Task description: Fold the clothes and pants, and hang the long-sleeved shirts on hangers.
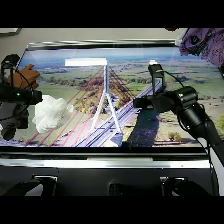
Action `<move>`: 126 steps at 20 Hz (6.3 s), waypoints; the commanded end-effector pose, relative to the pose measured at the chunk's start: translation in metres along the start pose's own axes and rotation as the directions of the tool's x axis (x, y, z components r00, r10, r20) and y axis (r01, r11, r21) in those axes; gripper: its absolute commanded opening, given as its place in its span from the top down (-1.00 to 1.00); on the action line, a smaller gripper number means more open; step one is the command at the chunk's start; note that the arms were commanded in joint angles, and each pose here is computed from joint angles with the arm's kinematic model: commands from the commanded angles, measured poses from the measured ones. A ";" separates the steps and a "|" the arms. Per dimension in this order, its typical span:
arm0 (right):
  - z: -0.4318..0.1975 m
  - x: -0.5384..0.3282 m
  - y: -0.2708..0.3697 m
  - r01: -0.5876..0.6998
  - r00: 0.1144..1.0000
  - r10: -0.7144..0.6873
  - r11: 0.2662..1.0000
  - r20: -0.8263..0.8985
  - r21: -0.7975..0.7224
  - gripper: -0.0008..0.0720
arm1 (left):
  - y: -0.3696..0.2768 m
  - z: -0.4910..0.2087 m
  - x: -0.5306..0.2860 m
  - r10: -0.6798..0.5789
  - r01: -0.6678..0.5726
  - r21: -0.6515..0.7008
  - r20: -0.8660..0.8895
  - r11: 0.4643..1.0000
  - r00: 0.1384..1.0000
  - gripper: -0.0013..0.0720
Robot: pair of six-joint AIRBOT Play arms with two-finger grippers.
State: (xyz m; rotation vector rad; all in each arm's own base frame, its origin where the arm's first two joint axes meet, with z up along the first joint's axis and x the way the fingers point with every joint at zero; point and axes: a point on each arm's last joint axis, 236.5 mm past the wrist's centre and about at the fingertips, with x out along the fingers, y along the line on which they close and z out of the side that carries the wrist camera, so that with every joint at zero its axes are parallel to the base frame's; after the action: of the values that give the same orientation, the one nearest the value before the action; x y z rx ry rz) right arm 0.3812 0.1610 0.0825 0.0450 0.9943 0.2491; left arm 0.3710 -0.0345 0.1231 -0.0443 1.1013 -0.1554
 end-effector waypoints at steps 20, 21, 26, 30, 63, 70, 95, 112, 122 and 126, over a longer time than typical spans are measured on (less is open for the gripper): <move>0.000 0.000 0.001 -0.001 1.000 0.001 1.000 0.002 -0.001 0.89 | 0.093 -0.038 0.118 0.130 -0.161 -0.333 -0.113 0.929 0.985 -1.00; 0.000 0.000 0.001 -0.001 1.000 0.001 1.000 0.001 -0.001 0.89 | 0.095 -0.043 0.136 0.117 -0.154 -0.350 -0.124 0.924 0.985 -1.00; 0.000 0.000 0.001 -0.001 1.000 0.001 1.000 0.000 -0.001 0.89 | 0.087 -0.060 0.198 0.086 -0.149 -0.336 -0.197 0.930 0.977 -1.00; -0.017 -0.001 -0.007 0.029 0.997 -0.031 0.999 -0.071 -0.033 0.88 | 0.024 -0.043 0.189 -0.091 0.041 -0.294 -0.156 0.955 0.984 0.93; -0.105 0.130 -0.013 -0.226 0.905 0.380 0.808 -0.189 0.544 -0.64 | -0.060 -0.002 0.097 -0.263 0.222 -0.348 -0.077 0.911 0.962 -0.82; -0.102 0.141 -0.018 -0.194 0.926 0.338 0.808 -0.167 0.556 0.89 | -0.017 -0.037 0.120 -0.179 0.129 -0.289 -0.155 0.949 0.972 -0.43; 0.130 -0.128 -0.014 -0.229 0.903 0.182 0.970 0.389 0.079 0.89 | -0.021 0.120 -0.076 -0.219 0.272 -0.053 0.452 0.961 0.865 0.94; 0.133 -0.250 -0.038 -0.086 0.856 0.008 0.988 0.518 0.126 0.89 | 0.007 0.104 -0.227 0.063 0.061 -0.164 0.659 0.985 0.750 0.93; 0.062 0.159 -0.070 -0.048 0.979 0.128 0.900 -0.157 0.434 0.89 | 0.045 0.101 0.191 -0.011 0.028 -0.272 0.063 0.962 0.998 0.93; 0.053 0.200 -0.066 -0.070 0.973 0.178 0.836 -0.149 0.544 0.70 | 0.028 0.088 0.236 -0.028 0.032 -0.315 0.018 0.949 0.999 0.93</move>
State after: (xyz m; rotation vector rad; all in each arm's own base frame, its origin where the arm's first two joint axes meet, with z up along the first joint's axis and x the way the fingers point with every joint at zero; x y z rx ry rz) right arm 0.5295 0.1349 -0.0257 0.5010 1.2159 0.1051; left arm 0.5491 -0.0309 -0.0065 -0.3218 1.0639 -0.0160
